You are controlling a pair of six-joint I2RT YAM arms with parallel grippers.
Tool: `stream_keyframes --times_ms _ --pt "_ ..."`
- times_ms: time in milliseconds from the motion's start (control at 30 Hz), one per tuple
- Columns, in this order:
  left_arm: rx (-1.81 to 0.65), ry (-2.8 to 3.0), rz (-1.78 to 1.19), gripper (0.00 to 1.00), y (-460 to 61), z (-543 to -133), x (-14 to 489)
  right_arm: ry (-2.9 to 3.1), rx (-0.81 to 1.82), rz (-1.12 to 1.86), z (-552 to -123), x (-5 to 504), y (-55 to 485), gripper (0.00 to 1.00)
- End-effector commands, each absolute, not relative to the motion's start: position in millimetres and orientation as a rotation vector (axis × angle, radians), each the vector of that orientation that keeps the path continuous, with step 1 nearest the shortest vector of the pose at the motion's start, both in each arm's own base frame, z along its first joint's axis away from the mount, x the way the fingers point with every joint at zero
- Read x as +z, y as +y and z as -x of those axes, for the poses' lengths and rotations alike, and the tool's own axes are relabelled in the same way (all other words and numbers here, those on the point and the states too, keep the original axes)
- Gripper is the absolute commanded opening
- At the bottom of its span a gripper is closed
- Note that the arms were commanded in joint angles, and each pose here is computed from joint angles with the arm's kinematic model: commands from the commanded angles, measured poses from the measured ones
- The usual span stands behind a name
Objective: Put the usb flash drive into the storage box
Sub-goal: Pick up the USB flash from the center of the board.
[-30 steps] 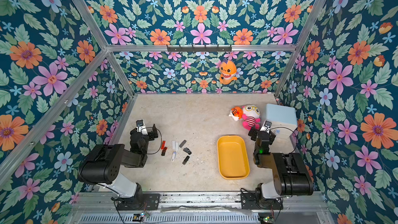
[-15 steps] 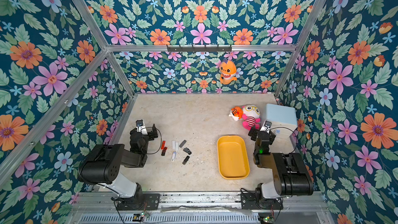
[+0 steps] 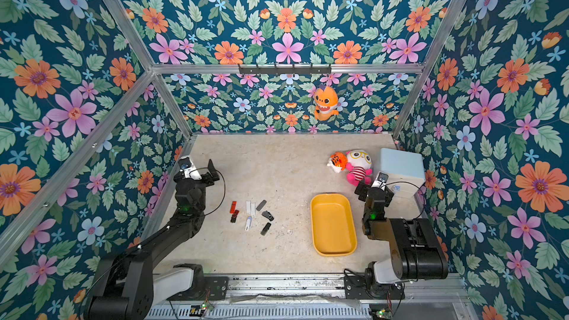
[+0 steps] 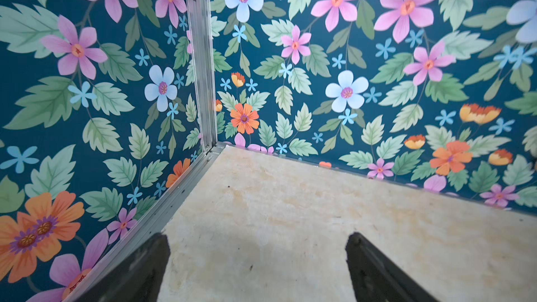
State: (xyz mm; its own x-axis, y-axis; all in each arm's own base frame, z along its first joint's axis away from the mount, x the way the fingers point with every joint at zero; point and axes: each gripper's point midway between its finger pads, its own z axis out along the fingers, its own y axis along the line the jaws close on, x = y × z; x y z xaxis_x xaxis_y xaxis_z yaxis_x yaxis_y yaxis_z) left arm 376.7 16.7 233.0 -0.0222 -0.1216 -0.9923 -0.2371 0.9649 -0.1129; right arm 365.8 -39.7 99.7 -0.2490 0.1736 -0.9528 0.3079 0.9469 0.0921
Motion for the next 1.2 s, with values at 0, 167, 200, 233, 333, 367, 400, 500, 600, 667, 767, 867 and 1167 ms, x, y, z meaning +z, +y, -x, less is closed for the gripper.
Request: stream_keyframes --times_ms 0,167,200,233,333,367,400,500,600,667,767,867,1167 --pt "-0.027 1.781 0.347 0.99 6.5 -365.9 198.6 1.781 -0.141 -0.342 -367.0 117.9 -37.6 0.99" --pt "-0.181 1.75 0.601 0.99 13.1 -344.2 210.9 1.722 -0.008 -0.324 -350.3 204.9 -14.9 0.99" --pt "-0.184 1.753 0.675 0.99 18.8 -337.2 207.7 1.686 0.062 -0.34 -343.1 224.8 -10.0 0.99" --pt "-0.177 1.769 0.722 0.99 22.6 -331.6 203.9 1.649 0.121 -0.394 -335.8 237.7 -10.4 0.99" --pt "-0.255 1.893 0.651 0.99 2.8 -326.8 195.9 1.63 0.287 -0.721 -308.9 230.7 -25.0 0.99" --pt "-0.283 1.964 0.631 0.96 -5.6 -324.0 189.8 1.639 0.361 -0.617 -309.8 234.5 -8.4 0.99" --pt "-0.302 2.029 0.621 0.93 -12.1 -320.5 184.4 1.647 0.436 -0.526 -310.0 241.4 8.3 0.99" --pt "-0.338 2.211 0.645 0.82 -24.6 -301.9 160.5 1.76 0.599 -0.411 -313.0 246.2 47.0 0.97" --pt "-0.338 2.333 0.647 0.76 -37.2 -285.0 142.6 1.97 0.646 -0.279 -313.2 234.7 87.6 0.95" --pt "-0.298 2.388 0.595 0.76 -51.6 -277.8 131.7 2.055 0.683 -0.176 -311.7 232.7 116.1 0.95" --pt "-0.13 2.483 0.51 0.76 -64.0 -270.2 108.2 2.16 0.667 -0.015 -304.7 224.8 151.5 0.95" --pt "-0.022 2.595 0.45 0.73 -70.5 -267.7 83.9 2.236 0.629 0.089 -297.5 212.6 168.6 0.94" --pt "0.079 2.632 0.353 0.69 -73.1 -284.7 63.4 2.277 0.538 0.054 -298.5 185.4 158.2 0.94"
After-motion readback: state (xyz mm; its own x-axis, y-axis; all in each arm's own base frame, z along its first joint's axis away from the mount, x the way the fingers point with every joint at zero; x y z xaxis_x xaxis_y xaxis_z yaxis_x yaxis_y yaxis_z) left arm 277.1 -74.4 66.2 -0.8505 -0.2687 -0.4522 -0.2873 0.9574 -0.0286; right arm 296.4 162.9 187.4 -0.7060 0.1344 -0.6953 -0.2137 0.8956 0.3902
